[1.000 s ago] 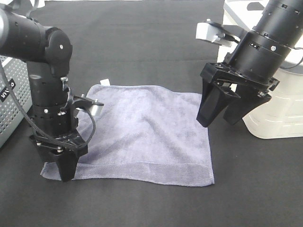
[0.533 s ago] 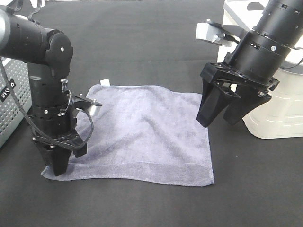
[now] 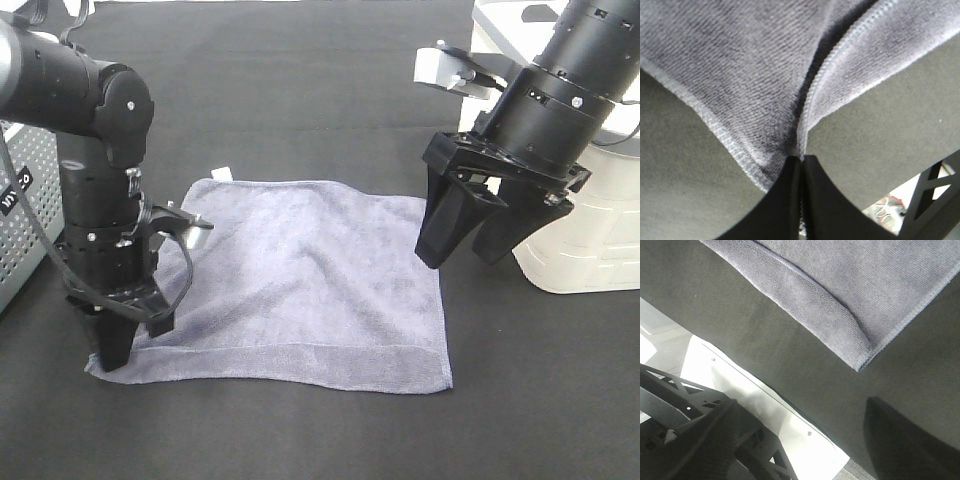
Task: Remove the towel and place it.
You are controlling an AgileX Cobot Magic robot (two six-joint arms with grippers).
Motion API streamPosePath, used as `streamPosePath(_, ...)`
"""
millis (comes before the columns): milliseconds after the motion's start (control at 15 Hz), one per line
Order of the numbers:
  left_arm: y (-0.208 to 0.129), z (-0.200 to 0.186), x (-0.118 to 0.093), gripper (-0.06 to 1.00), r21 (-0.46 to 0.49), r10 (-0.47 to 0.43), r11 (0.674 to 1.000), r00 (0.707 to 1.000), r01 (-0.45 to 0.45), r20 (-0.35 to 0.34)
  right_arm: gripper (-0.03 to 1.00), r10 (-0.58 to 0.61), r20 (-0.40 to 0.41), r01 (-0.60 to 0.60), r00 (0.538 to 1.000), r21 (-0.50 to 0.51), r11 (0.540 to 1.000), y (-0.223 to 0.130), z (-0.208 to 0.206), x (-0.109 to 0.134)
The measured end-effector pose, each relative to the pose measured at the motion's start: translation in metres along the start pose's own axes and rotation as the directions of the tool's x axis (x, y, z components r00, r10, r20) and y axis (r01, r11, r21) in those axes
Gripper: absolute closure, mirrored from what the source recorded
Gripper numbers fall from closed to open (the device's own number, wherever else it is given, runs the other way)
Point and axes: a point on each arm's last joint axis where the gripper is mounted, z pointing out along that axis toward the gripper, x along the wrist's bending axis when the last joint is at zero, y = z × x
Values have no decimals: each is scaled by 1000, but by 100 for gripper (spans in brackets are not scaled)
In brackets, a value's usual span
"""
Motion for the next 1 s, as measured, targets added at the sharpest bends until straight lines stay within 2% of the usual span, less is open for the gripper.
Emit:
streamPosePath(333, -17, 23, -4, 94, 104, 72, 992, 997, -69, -22, 28, 1, 16, -1, 1000, 5, 1000, 0, 0, -1)
streamPosePath(467, -20, 25, -13, 94, 79, 115, 991, 992, -111, -54, 28, 0, 18, 0, 1000, 6, 1000, -1, 0, -2)
streamPosePath(600, -18, 26, -17, 81, 45, 113, 993, 991, -110, -73, 28, -1, 19, 0, 1000, 6, 1000, -1, 0, -2)
streamPosePath(733, -17, 26, -19, 49, 33, 92, 995, 994, -90, -61, 28, -1, 19, 0, 1000, 6, 1000, -1, 0, -2)
streamPosePath(800, -17, 26, -22, 38, 35, 92, 995, 995, -91, -32, 28, -1, 19, 0, 1000, 6, 1000, -1, 0, -2)
streamPosePath(933, -21, 27, -30, 32, 60, 109, 992, 992, -113, 57, 28, -1, 19, 0, 1000, 6, 1000, -1, 0, -2)
streamPosePath(1000, -22, 27, -31, 32, 73, 115, 990, 991, -120, 76, 28, -1, 19, 0, 1000, 6, 1000, -1, 0, -2)
